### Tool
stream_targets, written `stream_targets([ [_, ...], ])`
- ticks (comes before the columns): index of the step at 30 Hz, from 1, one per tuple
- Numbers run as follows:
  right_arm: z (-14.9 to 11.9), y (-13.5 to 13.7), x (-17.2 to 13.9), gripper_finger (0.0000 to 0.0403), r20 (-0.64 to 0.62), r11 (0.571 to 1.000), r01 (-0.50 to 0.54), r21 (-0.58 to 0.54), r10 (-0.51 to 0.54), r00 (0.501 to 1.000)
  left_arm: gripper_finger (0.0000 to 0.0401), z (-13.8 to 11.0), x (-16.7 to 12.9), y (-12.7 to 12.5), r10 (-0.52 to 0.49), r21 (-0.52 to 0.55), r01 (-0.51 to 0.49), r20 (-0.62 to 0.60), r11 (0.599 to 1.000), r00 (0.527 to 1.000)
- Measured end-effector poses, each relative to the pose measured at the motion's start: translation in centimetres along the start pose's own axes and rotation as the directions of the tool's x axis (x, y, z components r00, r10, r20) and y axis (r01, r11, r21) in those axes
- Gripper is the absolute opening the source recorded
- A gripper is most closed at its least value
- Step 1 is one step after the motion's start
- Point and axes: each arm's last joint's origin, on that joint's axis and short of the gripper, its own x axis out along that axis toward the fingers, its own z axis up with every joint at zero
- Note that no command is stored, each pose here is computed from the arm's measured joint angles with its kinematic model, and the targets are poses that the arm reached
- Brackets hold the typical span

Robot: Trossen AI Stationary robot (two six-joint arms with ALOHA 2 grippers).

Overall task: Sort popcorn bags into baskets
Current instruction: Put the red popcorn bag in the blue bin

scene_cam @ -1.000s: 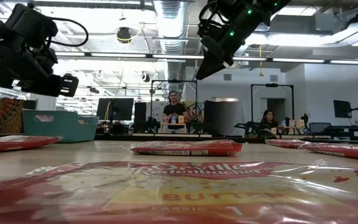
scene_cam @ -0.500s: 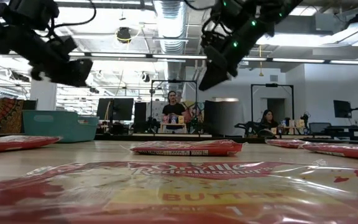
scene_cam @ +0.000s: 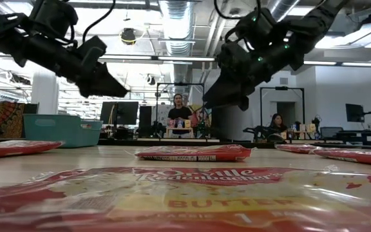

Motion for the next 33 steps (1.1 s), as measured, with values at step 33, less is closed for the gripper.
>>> stream_targets([
  [33,-1.8,2.4,6.6,0.0208,-0.172,0.989,0.136,-0.058,-0.144,0.975,0.0182,-0.5,1.5,0.4,0.192,0.005,-0.192,0.001,0.981,0.981],
])
